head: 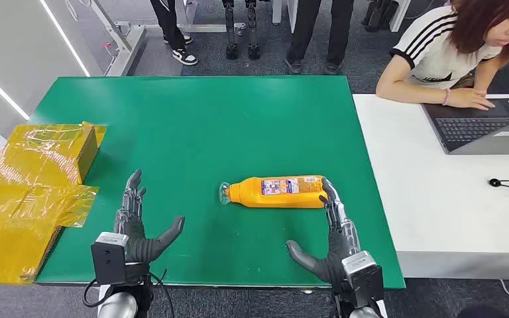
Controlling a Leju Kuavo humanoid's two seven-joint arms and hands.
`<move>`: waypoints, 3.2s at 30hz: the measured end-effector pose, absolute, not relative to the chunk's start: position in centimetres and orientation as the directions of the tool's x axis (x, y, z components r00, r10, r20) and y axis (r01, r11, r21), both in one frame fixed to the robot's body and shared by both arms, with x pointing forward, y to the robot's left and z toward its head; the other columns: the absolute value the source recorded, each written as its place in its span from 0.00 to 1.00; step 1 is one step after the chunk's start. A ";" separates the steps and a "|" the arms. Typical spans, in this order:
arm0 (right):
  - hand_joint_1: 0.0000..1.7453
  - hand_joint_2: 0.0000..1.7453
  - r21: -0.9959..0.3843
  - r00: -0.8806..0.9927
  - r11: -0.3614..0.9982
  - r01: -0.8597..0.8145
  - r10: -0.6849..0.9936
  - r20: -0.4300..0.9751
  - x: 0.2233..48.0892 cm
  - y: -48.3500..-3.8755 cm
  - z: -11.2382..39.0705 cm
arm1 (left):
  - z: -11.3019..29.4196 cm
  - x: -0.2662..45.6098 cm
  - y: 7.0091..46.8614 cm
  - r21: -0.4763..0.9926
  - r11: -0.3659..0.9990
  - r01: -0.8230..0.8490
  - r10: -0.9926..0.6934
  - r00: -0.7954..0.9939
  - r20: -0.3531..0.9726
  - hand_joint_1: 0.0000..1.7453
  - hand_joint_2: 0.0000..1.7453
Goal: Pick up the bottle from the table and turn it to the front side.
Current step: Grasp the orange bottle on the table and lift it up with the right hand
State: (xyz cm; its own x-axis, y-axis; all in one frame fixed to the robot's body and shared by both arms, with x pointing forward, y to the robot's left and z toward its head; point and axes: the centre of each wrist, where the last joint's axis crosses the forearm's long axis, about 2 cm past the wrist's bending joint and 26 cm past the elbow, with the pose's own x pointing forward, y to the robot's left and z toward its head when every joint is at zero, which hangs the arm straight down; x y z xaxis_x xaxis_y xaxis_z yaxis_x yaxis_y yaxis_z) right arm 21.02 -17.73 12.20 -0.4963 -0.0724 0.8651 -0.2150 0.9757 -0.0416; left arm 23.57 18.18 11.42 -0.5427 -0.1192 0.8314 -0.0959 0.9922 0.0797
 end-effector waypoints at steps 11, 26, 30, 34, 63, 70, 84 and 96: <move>0.00 1.00 -0.041 -0.497 0.977 -0.211 -0.071 0.865 21.0 -17.7 12.2 | 11.5 23.7 18.2 0.074 0.993 -0.097 -0.115 -0.546 0.830 0.00 1.00; 0.00 1.00 -0.042 -0.502 0.977 -0.211 -0.071 0.862 21.2 -17.7 12.4 | 11.6 24.1 18.2 0.067 0.992 -0.103 -0.113 -0.554 0.825 0.00 1.00; 0.00 1.00 -0.041 -0.505 0.977 -0.211 -0.073 0.860 21.3 -17.7 12.4 | 11.6 24.1 18.2 0.066 0.992 -0.104 -0.113 -0.554 0.825 0.00 1.00; 0.00 1.00 -0.041 -0.506 0.977 -0.211 -0.073 0.859 21.4 -17.8 12.4 | 11.6 24.1 18.3 0.066 0.992 -0.104 -0.113 -0.554 0.825 0.00 1.00; 0.00 1.00 -0.490 -0.523 0.871 -0.038 0.400 0.752 26.3 -20.6 12.2 | 11.6 24.9 16.7 0.084 0.996 -0.043 -0.094 -0.567 0.819 0.00 1.00; 0.00 1.00 -0.566 -0.511 0.824 -0.024 0.476 0.716 29.3 -21.8 12.6 | 11.4 25.2 16.3 0.093 0.995 -0.025 -0.091 -0.562 0.822 0.00 1.00; 0.00 1.00 -0.773 -0.395 0.459 -0.437 0.674 0.624 37.9 -20.4 14.2 | 11.9 27.0 15.2 0.108 0.992 0.059 -0.054 -0.573 0.818 0.00 1.00; 0.00 1.00 -0.792 -0.379 0.073 -0.606 0.849 0.368 43.8 -20.7 18.1 | 11.8 27.4 14.7 0.082 0.991 0.105 -0.015 -0.524 0.851 0.00 1.00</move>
State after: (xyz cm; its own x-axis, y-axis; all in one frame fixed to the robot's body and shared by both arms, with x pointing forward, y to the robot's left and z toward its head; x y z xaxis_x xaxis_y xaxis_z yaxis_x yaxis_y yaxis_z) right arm 43.76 -20.66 18.07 -0.3789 0.8490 0.3683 -0.6063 0.0729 -0.7919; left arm 27.42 14.72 11.84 -0.5243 -0.0151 0.8514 0.1053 0.9910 0.0825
